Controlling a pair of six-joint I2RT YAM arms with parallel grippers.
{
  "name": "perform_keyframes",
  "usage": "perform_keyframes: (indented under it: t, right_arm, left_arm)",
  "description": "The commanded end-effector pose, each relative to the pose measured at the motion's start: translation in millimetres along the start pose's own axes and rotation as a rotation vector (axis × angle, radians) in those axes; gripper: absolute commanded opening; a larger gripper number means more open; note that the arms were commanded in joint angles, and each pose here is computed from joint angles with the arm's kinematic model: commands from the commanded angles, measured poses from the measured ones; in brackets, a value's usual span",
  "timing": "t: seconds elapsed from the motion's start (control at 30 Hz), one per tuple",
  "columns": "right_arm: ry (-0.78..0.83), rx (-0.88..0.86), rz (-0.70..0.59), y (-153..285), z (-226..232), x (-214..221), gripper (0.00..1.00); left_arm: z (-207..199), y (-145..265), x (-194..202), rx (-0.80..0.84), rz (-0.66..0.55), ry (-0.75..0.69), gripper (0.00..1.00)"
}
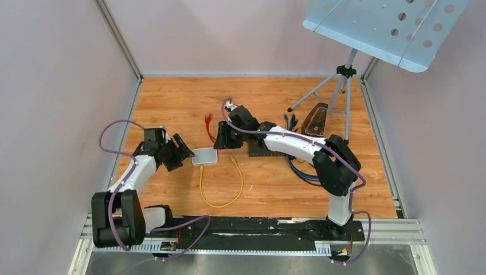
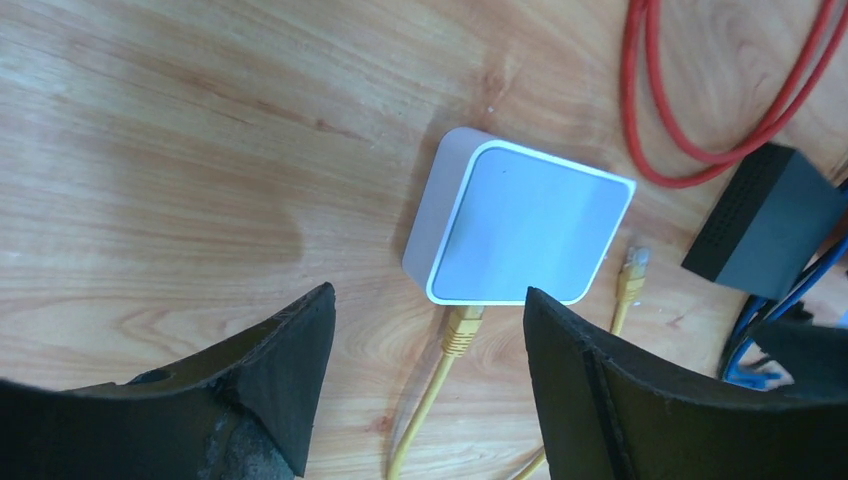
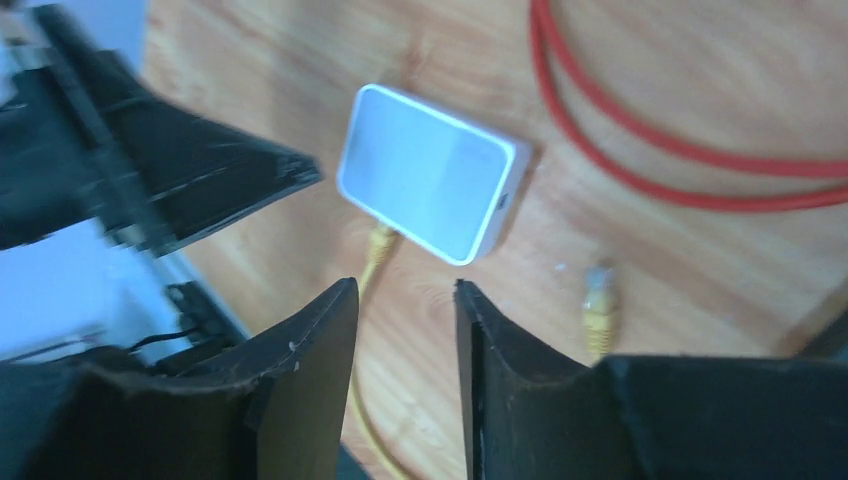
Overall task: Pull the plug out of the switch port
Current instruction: Place the connector at the center of the board, then pull the connector from the switch port.
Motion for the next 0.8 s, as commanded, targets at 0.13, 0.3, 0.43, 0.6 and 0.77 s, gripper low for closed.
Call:
perform_keyframes:
  t: [0.13,0.3,0.43,0.6,0.77]
  right_arm:
    - [-0.493,-0.363,0.086,-18.3,20.9,35.7,0.43]
    - [-0.59,-0.366,0.143,-42.7,13.0,51.8,0.34]
    - [-0.62,-0.332,0.129,-52.7,12.5,62.1,0.34]
    - [-0.631,-0.274,0.086,-60.0,8.8,63.2,0.37]
    - [-0.621,-0.229,0.071,-68.1,7.9,69.6,0.36]
  left_arm:
    - [-10.3,-21.0,-16.8,0.092,0.056,-0.097,0.72]
    - [-11.5,-31.2,-16.4,0.128,0.082,-0.107,0.68]
    - [-8.8,-38.7,-11.6,0.133,0.112,-0.095,0.65]
    - [-9.3,-40.9,-9.4,0.14,0.125,-0.069,0.6]
    - [-5.8,-44.2,-3.1,0.121,0.159,-0.036,0.55]
Point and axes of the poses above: each gripper's point midway between its finger pads, its own y axis back along the fingers, its own z axis along the line the jaws close on, x = y × z, the point moved 5 cm from there along y, back along the fingers, and after that the axes turned 9 degrees about -y, right-handed, at the moved point
